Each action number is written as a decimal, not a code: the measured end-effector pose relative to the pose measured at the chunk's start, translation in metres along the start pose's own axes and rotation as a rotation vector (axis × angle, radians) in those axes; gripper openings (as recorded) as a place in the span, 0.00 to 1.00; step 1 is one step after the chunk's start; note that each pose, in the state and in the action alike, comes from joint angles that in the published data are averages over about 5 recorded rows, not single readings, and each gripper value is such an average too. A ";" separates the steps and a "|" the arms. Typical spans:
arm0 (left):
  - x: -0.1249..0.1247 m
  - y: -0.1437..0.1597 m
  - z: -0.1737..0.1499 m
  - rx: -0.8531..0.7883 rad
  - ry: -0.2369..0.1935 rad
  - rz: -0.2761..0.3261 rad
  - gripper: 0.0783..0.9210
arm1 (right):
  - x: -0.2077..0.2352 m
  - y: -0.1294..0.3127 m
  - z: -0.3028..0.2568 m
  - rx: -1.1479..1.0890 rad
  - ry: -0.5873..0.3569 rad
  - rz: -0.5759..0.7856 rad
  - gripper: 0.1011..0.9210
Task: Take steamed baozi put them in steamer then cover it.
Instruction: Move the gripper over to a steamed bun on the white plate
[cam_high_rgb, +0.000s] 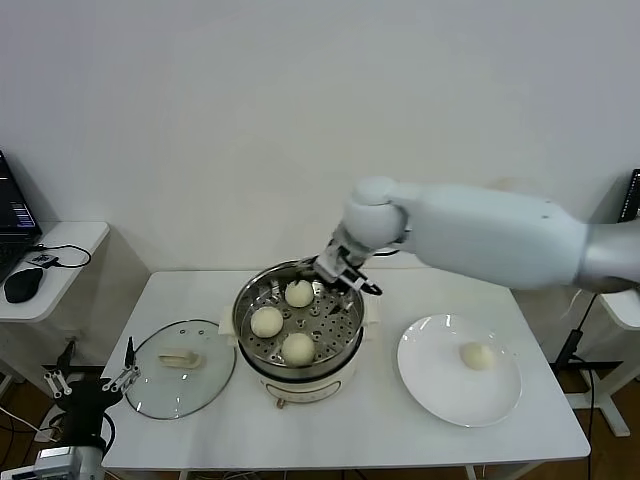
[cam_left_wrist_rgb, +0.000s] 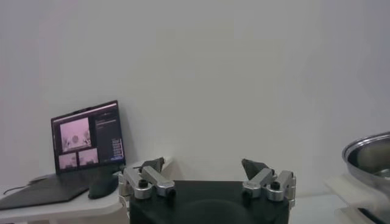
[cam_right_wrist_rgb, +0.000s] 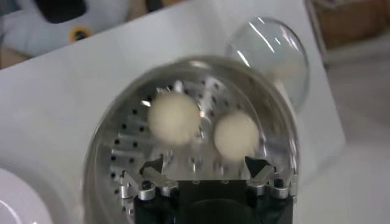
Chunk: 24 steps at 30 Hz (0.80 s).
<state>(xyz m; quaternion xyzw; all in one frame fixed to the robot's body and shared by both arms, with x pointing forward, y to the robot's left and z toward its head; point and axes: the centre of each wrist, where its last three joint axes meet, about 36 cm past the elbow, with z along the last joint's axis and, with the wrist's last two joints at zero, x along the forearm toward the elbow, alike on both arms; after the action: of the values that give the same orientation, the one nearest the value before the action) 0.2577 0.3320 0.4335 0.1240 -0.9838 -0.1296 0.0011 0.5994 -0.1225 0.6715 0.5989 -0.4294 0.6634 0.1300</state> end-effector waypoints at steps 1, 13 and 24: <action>-0.001 0.000 0.000 -0.001 -0.001 0.003 0.88 | 0.005 0.008 0.008 -0.041 0.015 0.006 0.88; -0.006 -0.006 0.002 -0.002 -0.006 0.033 0.88 | 0.031 0.122 0.105 -0.415 0.158 0.013 0.88; -0.003 -0.007 0.003 -0.006 0.002 0.035 0.88 | -0.006 0.205 0.158 -0.551 0.238 -0.062 0.88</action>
<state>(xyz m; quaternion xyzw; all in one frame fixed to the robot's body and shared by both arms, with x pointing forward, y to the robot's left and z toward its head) 0.2624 0.3265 0.4288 0.1070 -0.9854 -0.1325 0.0046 0.5679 -0.3576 0.5674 0.4720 -0.5564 0.5831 0.3572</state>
